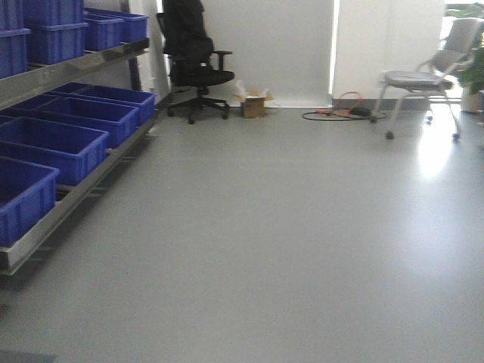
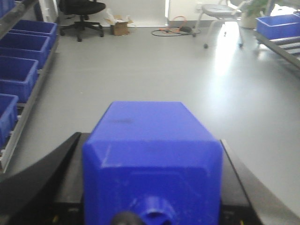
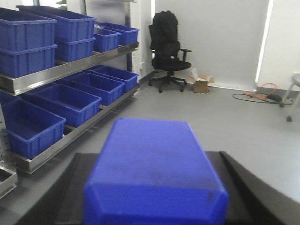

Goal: Pick and sort blue part to right shelf
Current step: 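Drive the base across the floor toward the shelf of blue bins, then stop the base facing the shelf bins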

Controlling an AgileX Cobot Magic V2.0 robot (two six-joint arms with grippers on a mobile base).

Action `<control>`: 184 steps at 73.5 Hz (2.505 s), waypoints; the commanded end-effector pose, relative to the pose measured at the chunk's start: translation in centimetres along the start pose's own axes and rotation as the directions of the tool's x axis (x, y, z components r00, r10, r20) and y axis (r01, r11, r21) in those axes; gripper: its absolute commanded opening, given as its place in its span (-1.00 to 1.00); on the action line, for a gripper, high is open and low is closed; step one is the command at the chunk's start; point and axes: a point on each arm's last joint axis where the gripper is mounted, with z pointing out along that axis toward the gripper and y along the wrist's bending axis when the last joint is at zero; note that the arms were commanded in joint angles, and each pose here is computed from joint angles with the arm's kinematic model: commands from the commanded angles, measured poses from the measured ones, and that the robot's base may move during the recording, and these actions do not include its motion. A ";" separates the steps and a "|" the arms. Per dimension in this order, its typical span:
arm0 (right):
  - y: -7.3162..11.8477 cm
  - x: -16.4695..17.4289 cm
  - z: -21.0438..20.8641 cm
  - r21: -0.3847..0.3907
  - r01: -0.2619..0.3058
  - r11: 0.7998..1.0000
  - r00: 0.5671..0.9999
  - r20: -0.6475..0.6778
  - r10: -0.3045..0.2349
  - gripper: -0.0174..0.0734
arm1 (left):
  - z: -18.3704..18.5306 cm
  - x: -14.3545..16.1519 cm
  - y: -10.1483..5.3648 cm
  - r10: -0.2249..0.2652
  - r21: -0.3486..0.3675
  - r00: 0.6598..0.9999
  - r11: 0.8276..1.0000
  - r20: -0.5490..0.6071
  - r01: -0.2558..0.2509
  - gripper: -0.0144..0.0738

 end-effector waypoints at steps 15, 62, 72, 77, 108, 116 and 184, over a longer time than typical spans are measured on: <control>0.1 -1.6 -0.1 -0.009 0.015 1.000 0.995 0.101 -0.014 0.02 | 0.0 -1.6 -0.1 -0.004 0.008 0.995 1.000 0.101 0.004 0.08; 0.1 -1.6 -0.1 -0.009 0.015 1.000 0.995 0.101 -0.014 0.02 | 0.0 -1.6 -0.1 -0.004 0.008 0.995 1.000 0.101 0.004 0.08; 0.1 -1.6 -0.1 -0.009 0.015 1.000 0.995 0.101 -0.014 0.02 | 0.0 -1.6 -0.1 -0.004 0.008 0.995 1.000 0.101 0.004 0.08; 0.1 -1.6 -0.1 -0.009 0.015 1.000 0.995 0.101 -0.014 0.02 | 0.0 -1.6 -0.1 -0.004 0.008 0.995 1.000 0.101 0.004 0.08; 0.1 -1.6 -0.1 -0.009 0.015 1.000 0.995 0.101 -0.014 0.02 | 0.0 -1.6 -0.1 -0.004 0.008 0.995 1.000 0.101 0.004 0.08; 0.1 -1.6 -0.1 -0.009 0.015 1.000 0.995 0.101 -0.014 0.02 | 0.0 -1.6 -0.1 -0.004 0.008 0.995 1.000 0.101 0.004 0.08; 0.1 -1.6 -0.1 -0.009 0.015 1.000 0.995 0.101 -0.014 0.02 | 0.0 -1.6 -0.1 -0.004 0.008 0.995 1.000 0.101 0.004 0.08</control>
